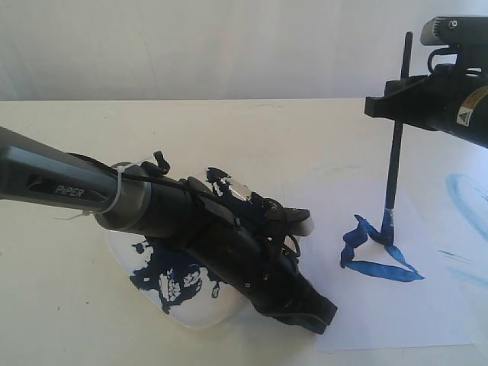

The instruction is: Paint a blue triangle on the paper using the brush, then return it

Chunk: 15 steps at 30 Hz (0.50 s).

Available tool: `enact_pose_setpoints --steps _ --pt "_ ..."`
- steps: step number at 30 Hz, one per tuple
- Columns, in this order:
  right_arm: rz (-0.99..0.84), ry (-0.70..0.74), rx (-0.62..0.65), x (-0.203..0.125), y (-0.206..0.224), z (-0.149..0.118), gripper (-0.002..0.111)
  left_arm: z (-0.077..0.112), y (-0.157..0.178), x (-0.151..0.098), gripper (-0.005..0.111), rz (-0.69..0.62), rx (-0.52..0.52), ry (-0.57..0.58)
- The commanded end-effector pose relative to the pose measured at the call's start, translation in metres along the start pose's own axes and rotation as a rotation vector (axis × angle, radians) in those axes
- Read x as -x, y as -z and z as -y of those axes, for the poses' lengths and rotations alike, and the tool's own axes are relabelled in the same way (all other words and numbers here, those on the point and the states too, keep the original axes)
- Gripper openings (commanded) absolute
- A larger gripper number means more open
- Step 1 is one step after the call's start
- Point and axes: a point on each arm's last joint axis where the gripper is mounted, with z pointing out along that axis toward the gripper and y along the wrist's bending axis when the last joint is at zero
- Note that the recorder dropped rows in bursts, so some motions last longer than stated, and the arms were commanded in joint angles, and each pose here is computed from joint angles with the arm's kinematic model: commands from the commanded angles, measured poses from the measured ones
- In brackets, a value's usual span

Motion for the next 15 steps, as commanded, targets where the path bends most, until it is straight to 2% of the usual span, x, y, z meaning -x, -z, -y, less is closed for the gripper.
enact_pose_setpoints --steps 1,15 --pt "-0.009 0.004 -0.02 0.0041 0.0051 0.0015 0.0 -0.0051 -0.0092 -0.0105 0.0 -0.049 -0.009 0.031" --pt "-0.076 -0.011 -0.066 0.0023 0.0109 0.0047 0.0 -0.0051 -0.0092 -0.0105 0.0 -0.049 -0.009 0.031"
